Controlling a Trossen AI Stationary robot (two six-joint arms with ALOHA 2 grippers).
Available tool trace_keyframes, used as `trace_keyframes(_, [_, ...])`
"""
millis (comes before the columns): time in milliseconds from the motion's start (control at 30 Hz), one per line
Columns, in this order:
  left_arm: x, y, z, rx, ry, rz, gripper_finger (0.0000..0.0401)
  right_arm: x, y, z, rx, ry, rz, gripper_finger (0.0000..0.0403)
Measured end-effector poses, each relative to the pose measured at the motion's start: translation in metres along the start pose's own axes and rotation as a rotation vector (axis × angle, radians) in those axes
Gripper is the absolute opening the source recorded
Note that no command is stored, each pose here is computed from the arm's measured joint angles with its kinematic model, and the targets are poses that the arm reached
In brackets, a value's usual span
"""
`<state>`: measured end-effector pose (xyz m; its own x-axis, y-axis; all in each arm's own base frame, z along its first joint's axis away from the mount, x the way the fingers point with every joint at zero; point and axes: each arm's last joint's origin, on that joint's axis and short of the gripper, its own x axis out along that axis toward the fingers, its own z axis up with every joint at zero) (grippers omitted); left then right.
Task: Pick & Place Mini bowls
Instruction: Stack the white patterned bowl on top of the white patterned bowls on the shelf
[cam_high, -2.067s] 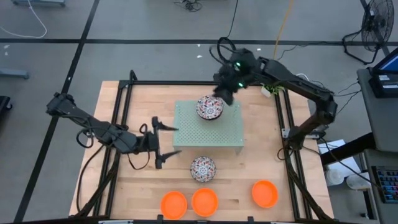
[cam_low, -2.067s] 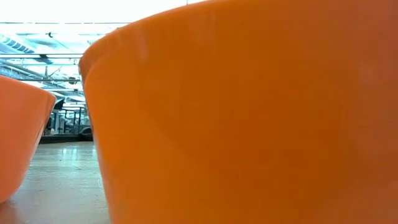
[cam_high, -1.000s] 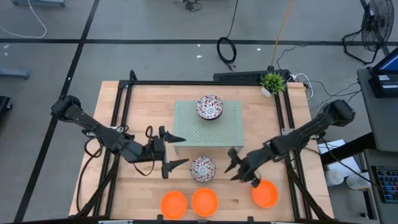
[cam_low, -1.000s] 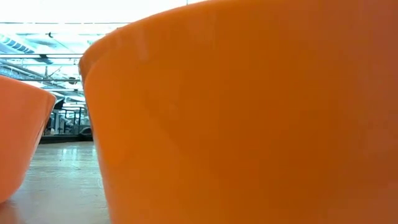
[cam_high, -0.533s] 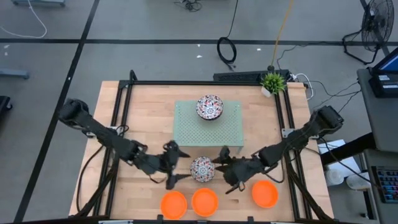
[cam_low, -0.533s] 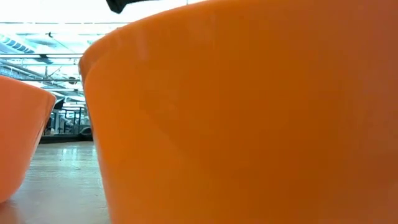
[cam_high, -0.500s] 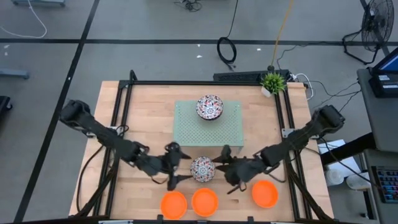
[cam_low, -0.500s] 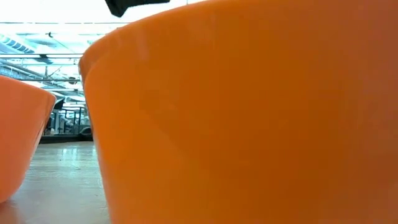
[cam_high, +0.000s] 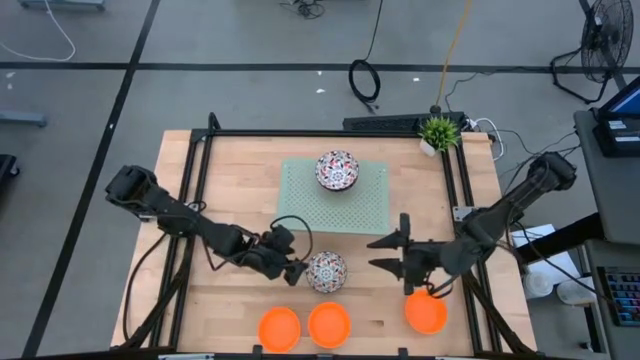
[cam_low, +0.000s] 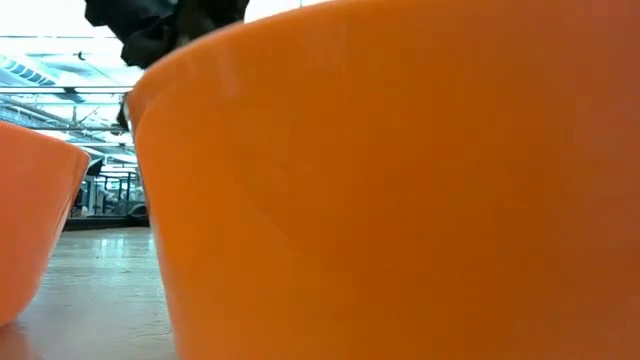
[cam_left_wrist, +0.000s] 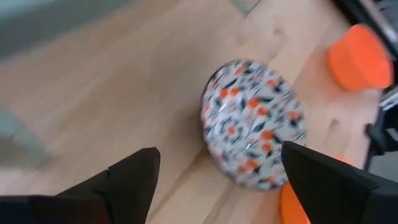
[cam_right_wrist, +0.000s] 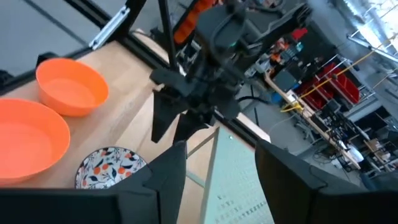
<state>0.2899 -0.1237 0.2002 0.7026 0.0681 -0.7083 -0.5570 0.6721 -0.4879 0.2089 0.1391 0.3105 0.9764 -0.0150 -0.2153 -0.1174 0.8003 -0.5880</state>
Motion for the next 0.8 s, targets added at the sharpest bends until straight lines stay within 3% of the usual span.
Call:
trace_keyframes(300, [0.018, 0.001, -0.018, -0.008, 0.055, 0.025, 0.0313, -0.008, 0.000, -0.014, -0.004, 0.007, 0.000, 0.0180])
trace_keyframes(633, [0.063, 0.005, -0.038, -0.028, 0.109, 0.003, 0.0328, -0.007, 0.000, -0.014, -0.004, -0.009, -0.009, 0.0180])
trace_keyframes(800, [0.070, 0.007, -0.037, -0.035, 0.138, -0.005, 0.0323, -0.007, 0.000, -0.013, -0.003, -0.010, -0.010, 0.0180])
